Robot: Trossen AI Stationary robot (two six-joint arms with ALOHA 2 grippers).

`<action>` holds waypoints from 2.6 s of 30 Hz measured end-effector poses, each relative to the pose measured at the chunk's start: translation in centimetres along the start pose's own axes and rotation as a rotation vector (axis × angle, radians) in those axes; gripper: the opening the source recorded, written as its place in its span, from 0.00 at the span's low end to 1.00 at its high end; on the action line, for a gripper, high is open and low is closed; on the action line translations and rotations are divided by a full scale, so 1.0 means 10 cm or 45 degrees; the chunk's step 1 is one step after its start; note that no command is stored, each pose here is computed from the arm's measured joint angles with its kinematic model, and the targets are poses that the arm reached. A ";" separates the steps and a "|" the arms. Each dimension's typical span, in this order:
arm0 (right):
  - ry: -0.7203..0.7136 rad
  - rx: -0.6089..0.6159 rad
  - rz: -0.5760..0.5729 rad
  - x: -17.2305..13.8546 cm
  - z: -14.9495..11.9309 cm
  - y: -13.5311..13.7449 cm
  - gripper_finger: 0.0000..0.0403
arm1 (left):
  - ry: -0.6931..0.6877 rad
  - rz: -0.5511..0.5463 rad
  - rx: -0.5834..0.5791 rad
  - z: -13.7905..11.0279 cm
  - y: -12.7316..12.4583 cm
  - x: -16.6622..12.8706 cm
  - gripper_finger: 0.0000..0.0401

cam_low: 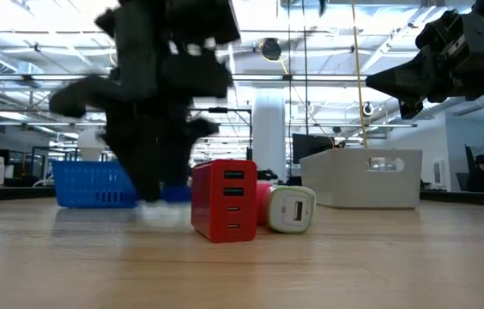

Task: Pick & Place Office items
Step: Put the left blue digital timer into the blue bin

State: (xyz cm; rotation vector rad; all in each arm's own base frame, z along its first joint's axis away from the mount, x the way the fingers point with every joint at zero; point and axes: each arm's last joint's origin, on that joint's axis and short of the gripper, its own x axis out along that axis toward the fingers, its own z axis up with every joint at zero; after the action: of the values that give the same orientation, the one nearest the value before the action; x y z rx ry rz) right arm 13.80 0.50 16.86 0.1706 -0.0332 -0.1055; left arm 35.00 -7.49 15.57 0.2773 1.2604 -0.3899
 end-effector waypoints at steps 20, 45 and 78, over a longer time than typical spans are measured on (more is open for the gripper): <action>0.019 0.001 -0.003 0.00 -0.02 0.00 0.01 | -0.927 0.243 -0.082 -0.82 -0.33 -1.45 0.38; 0.043 -0.007 -0.049 0.04 -0.05 -0.01 0.01 | -1.531 0.430 -0.363 -2.20 -0.40 -0.84 0.38; -0.021 -0.027 -0.072 0.06 -0.02 -0.01 0.01 | -0.857 0.522 -1.051 -1.93 0.21 -1.25 0.38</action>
State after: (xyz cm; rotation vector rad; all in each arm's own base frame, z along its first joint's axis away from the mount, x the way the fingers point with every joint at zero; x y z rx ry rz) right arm 14.37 0.37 16.70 0.1499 -0.0441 -0.1633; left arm 16.01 3.99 22.01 -0.2900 0.5900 0.3831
